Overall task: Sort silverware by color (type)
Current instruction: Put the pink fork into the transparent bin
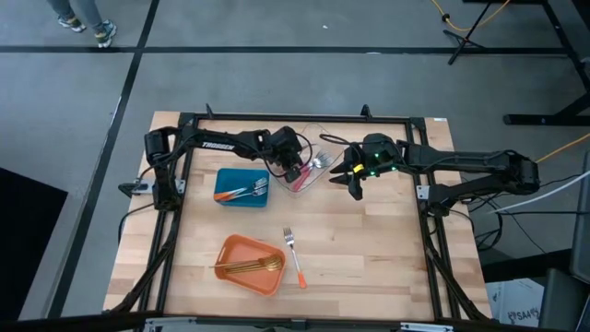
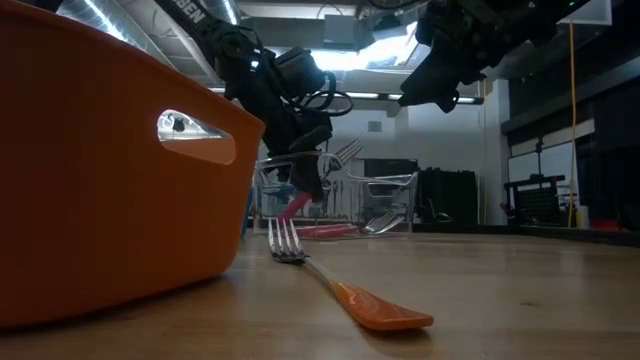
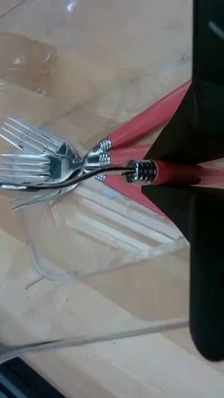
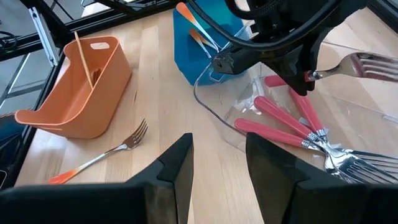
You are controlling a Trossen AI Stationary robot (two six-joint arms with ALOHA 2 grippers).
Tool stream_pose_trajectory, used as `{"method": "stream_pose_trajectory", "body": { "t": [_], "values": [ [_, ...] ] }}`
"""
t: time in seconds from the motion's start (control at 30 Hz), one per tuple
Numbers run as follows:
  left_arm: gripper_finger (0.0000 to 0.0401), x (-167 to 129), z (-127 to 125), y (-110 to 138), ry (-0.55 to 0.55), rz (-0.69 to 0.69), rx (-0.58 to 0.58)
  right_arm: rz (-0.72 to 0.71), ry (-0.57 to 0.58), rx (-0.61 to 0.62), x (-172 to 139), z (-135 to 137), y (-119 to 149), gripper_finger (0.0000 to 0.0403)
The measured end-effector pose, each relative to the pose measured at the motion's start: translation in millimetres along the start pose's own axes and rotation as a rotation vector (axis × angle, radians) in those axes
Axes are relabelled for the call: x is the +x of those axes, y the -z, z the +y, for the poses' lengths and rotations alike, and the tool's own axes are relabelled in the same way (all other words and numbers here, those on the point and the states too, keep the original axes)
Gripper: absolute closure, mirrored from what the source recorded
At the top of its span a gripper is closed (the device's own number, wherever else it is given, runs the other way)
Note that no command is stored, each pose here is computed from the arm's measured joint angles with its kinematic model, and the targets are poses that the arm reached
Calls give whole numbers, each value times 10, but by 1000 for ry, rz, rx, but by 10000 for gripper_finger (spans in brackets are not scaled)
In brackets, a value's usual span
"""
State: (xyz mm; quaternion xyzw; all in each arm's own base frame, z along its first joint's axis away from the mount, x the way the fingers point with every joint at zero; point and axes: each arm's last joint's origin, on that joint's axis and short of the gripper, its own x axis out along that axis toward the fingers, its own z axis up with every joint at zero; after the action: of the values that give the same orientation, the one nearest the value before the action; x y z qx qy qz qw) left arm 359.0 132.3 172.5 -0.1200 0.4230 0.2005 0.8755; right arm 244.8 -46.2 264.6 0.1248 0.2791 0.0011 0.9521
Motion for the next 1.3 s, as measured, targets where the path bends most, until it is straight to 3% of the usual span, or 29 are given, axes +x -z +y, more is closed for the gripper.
{"method": "stream_pose_trajectory", "body": {
  "t": [0.33, 1.03, 1.3],
  "values": [
    [357, 170, -89, 93, 4, 38, 71, 0, 0, 0, 0, 0, 0, 269],
    [355, 172, -76, 97, -34, 38, 73, 6, 3, 1, 0, -1, 5, 269],
    [310, 172, -77, 97, -32, 38, 73, 6, 4, 1, 0, -1, 5, 269]
  ]
}}
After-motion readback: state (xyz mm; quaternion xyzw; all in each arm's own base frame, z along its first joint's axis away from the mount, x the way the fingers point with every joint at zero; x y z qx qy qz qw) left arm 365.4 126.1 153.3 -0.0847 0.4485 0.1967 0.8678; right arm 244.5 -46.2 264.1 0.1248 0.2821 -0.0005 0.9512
